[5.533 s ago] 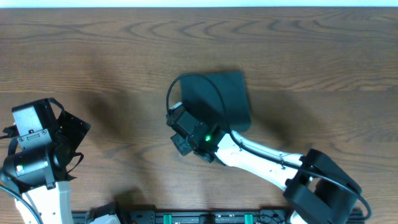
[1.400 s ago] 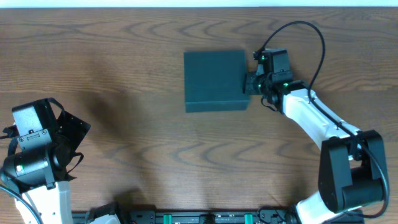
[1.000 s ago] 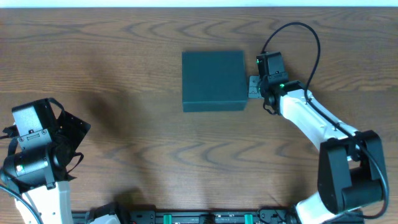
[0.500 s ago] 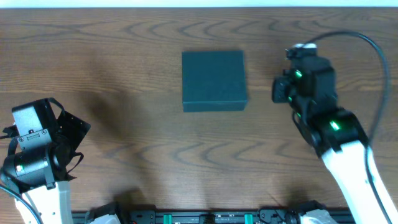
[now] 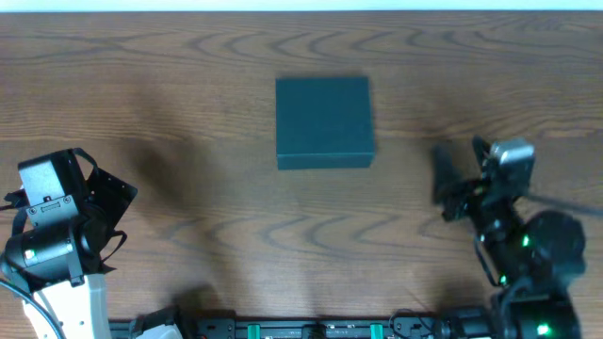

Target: Pack container

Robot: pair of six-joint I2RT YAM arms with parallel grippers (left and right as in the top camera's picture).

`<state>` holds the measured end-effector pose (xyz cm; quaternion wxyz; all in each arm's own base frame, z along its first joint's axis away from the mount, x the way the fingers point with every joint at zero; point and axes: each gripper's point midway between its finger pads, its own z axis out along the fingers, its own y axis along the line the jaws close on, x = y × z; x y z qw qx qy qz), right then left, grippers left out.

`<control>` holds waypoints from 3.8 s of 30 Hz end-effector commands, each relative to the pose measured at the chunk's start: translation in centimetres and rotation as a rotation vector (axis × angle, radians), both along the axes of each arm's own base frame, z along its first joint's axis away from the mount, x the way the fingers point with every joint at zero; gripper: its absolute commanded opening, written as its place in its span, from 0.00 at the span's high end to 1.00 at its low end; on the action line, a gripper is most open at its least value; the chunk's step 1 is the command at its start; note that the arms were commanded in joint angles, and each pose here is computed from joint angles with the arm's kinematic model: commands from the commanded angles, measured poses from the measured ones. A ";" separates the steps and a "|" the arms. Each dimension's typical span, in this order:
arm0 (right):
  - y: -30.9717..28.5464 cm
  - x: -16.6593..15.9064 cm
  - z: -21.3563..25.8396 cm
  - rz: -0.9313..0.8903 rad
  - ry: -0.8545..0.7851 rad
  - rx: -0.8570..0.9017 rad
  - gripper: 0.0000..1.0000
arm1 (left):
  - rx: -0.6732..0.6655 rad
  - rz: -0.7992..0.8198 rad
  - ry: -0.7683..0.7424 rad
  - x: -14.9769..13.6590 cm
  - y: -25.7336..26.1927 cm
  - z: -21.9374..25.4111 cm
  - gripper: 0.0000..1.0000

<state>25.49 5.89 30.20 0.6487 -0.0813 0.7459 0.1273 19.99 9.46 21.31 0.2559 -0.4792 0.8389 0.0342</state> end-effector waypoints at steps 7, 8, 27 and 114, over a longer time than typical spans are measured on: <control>-2.6 -1.3 -1.5 -0.118 -0.155 -0.027 0.01 | 0.022 0.001 -0.008 0.1 0.4 0.7 0.05; -3.2 -1.3 -1.8 -0.150 -0.166 -0.027 0.01 | 0.022 0.001 -0.008 0.1 0.4 0.7 0.05; -4.2 -2.7 -2.7 -0.211 -0.411 0.005 0.01 | 0.022 0.001 -0.008 0.1 0.4 0.7 0.05; -5.6 -0.8 -14.7 -0.289 -0.055 -0.050 0.01 | 0.569 -0.568 -1.069 3.3 -7.5 5.7 0.05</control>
